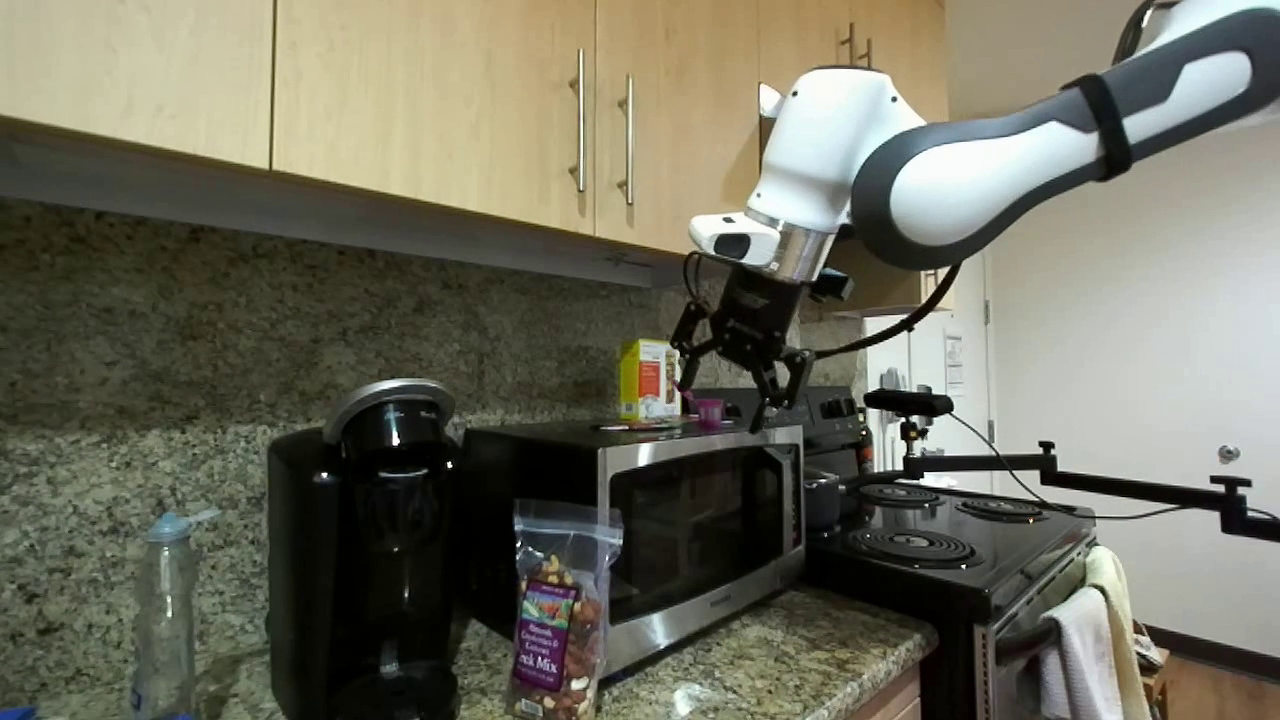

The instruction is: Take the bag plastic bag from on top of the microwave and place it on the countertop

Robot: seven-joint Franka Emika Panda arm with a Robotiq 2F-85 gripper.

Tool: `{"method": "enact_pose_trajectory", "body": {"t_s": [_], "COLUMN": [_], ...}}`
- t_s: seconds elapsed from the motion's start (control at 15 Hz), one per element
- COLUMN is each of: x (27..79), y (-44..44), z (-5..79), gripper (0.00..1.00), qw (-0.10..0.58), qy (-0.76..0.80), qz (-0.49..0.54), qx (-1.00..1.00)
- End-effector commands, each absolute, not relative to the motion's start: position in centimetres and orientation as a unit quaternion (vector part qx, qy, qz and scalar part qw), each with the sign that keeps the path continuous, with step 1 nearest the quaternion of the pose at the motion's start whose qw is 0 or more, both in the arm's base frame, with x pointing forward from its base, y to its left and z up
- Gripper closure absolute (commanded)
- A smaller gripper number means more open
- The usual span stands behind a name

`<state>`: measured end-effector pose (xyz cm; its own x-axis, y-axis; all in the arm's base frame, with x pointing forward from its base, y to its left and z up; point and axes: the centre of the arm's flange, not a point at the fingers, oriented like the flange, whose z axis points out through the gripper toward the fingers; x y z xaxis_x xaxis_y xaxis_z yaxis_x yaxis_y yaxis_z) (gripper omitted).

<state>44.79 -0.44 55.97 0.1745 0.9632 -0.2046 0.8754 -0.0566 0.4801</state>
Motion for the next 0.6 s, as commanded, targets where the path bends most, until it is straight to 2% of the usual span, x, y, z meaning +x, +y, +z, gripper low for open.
{"method": "enact_pose_trajectory", "body": {"t_s": [0.0, 0.53], "x": [42.9, 35.5], "y": [0.2, -0.9], "z": [53.6, 44.2], "gripper": [0.0, 0.0], "qw": [0.196, 0.08], "qy": [0.592, 0.436], "qz": [0.13, 0.117], "qx": [0.771, 0.889]}}
